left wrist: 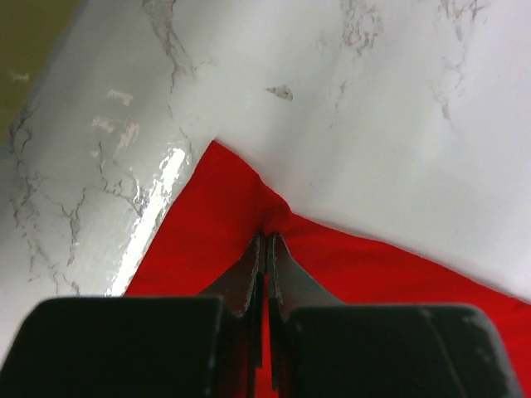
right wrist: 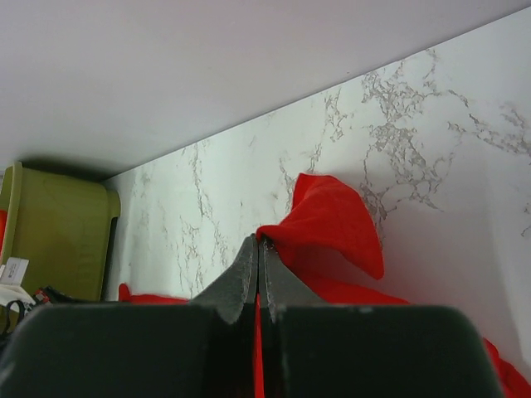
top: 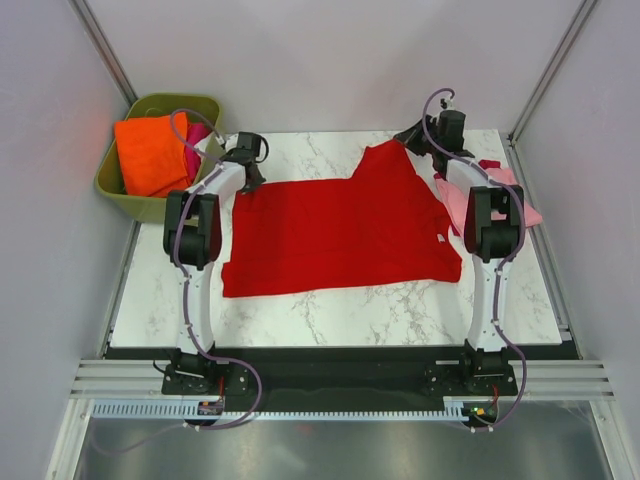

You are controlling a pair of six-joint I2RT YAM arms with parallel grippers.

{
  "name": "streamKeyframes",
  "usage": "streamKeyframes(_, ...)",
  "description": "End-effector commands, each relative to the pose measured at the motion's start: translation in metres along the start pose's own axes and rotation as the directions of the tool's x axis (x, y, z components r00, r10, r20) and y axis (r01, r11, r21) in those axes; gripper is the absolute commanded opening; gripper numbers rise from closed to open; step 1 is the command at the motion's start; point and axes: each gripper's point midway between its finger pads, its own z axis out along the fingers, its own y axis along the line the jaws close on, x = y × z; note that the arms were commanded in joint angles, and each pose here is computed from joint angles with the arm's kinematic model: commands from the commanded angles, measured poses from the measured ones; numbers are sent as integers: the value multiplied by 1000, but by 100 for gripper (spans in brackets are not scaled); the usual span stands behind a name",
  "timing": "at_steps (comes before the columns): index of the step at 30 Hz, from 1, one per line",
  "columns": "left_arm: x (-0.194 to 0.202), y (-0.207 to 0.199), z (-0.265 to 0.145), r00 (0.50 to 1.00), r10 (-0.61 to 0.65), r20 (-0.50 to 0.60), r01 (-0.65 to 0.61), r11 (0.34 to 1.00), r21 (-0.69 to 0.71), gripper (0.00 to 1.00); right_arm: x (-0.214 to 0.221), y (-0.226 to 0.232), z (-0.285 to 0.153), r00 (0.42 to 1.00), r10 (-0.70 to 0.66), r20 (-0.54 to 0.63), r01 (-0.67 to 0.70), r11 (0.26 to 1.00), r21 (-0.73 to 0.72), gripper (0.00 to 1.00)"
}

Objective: Fold and stack the t-shirts
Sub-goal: Fold the tshirt

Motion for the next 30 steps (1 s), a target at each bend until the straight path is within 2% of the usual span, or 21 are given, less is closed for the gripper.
streamKeyframes(1,-25,-1,-29,992,62,108,-57,997,-48,2,-40,43,-30,995,-74,69,79,993,-85,0)
streamKeyframes(7,-28,11,-44,988,53,143,-43,996,-72,2,-38,50,-51,994,-97,47,101,990,-100,0)
streamKeyframes(13,-34,14,-60,974,21,223,-15,999,-29,2,-25,58,-74,994,-108,-11,105,985,-140,0)
streamKeyframes(24,-40,24,-99,935,-40,353,30,999,32,2,-18,59,-110,986,-159,-47,156,986,-62,0)
streamKeyframes(30,-31,25,-115,921,6,389,-6,1000,0,2,-8,55,-132,985,-164,-54,163,986,-17,0)
